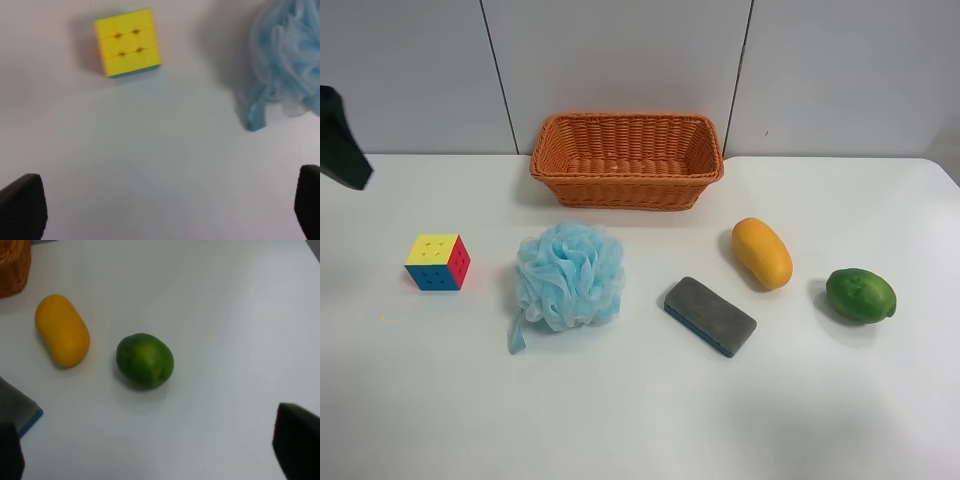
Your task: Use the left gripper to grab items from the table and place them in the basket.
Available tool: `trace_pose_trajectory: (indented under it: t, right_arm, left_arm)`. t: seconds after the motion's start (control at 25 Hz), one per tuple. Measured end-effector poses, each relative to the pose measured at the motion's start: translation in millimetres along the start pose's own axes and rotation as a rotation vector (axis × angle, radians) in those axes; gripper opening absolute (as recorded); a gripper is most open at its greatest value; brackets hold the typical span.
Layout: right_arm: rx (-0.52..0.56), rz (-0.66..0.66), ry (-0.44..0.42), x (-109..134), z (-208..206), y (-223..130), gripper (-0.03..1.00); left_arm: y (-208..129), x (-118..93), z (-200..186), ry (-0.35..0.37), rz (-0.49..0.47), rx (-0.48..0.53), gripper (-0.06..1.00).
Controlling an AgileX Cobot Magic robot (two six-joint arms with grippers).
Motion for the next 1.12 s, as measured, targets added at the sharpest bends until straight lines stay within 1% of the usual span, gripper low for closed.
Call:
trace_pose_trajectory:
  t: [0.12,0.32,0.52,0.68,0.96,1.12]
  right_arm:
    - [0.000,0.000,0.000,0,0,0,0.99]
    - [0.000,0.000,0.000,0,0,0,0.99]
    - [0.000,0.000,0.000,0,0,0,0.99]
    - [0.000,0.000,0.000,0,0,0,0.99]
    - [0.000,0.000,0.000,0,0,0,0.99]
    - [0.000,0.000,0.000,0,0,0,0.99]
  left_arm:
    - [15,-22,29,-0.041,0.013,0.052,0.99]
    - [30,-62,74,-0.087,0.024,0.101,0.99]
    - [35,-90,118,-0.108,0.046,0.142,0.99]
    - [37,-100,148,-0.127,0.035,0.167,0.99]
    - [38,-105,197,-0.127,0.019,0.175,0.99]
    - [35,-108,218,-0.130,0.005,0.187,0.99]
Point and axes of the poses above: a point on each arm's last joint axis where the gripper is mounted, z pointing out along that axis toward the gripper, x along the wrist's bending axis when the last joint is at zero, y = z × x, the point moved 7 cm from there along z, pointing out along that axis toward the gripper, and after that the axes turned 11 degrees about z, right-handed, at the moved point
